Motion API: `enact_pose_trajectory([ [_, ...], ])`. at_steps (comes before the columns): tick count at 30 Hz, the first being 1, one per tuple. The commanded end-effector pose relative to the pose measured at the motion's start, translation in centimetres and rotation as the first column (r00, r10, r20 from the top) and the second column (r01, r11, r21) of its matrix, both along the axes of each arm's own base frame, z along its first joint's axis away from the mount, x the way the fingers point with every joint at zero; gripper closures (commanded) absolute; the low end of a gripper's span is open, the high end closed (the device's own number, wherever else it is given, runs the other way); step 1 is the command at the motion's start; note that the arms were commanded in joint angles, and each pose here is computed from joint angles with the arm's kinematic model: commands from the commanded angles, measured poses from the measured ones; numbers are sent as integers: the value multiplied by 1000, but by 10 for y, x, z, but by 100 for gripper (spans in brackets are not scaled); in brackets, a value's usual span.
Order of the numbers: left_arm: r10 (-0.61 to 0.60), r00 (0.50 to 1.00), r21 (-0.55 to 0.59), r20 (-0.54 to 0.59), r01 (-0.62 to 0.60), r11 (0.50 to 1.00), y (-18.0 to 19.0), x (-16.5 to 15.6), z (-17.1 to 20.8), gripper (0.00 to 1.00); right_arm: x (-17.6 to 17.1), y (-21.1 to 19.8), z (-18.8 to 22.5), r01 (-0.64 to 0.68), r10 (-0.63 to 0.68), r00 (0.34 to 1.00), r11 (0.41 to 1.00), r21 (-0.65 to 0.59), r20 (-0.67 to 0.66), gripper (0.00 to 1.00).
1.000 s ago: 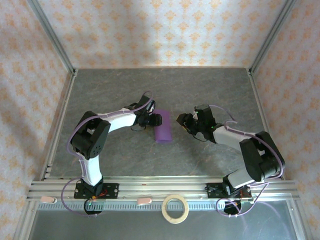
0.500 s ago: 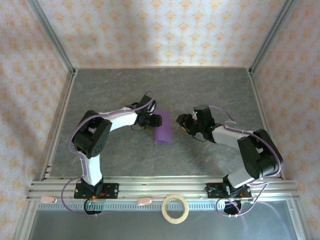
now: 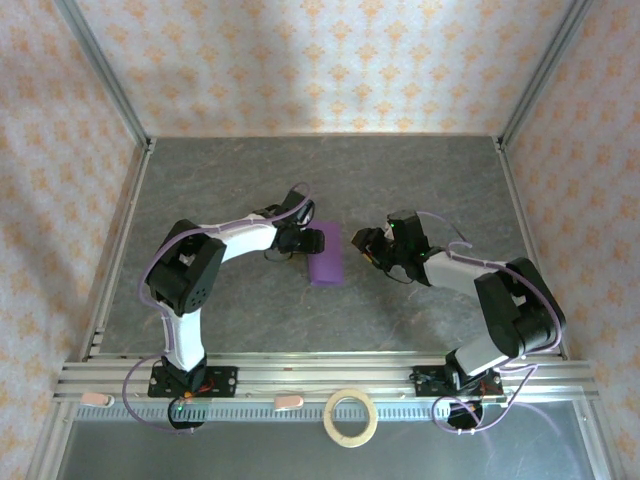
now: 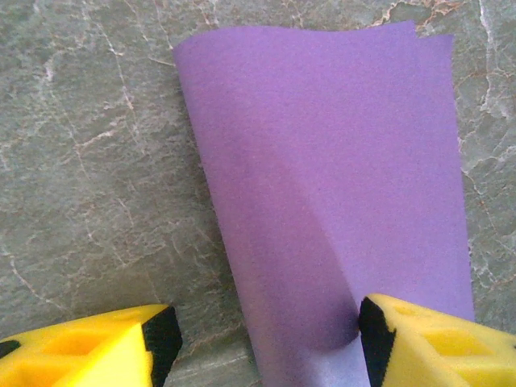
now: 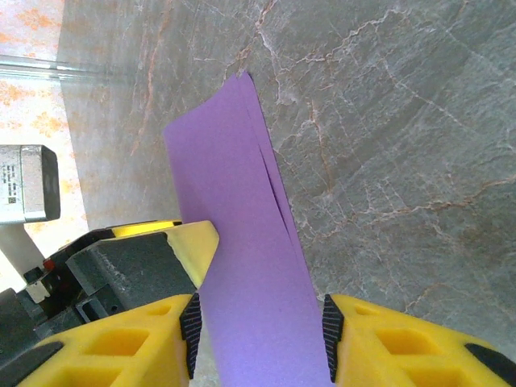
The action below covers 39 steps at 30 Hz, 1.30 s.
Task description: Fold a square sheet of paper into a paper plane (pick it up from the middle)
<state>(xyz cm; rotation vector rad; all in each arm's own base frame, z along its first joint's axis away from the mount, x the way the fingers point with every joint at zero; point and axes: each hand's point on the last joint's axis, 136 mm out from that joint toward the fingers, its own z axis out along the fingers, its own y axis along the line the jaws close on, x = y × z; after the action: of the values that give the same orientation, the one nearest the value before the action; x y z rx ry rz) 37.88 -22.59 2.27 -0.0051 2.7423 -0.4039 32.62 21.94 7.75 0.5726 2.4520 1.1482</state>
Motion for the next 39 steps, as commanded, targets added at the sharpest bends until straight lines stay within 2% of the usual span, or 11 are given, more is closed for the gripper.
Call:
enact_pose_trajectory([
  [1,20,998,148,-53,-12,989,28,-7,-41,31,7,4,6,7,-7,1000,1000,12,20,54],
  [20,-24,998,276,-52,37,960,38,-3,-55,28,4,1,4,16,-16,1000,1000,1,15,54],
  [23,-27,999,341,-35,37,939,45,1,-55,27,5,2,5,14,-15,1000,1000,3,15,54],
  [39,-41,998,329,-43,53,943,40,1,-60,26,4,1,2,18,-18,1000,1000,1,9,54],
])
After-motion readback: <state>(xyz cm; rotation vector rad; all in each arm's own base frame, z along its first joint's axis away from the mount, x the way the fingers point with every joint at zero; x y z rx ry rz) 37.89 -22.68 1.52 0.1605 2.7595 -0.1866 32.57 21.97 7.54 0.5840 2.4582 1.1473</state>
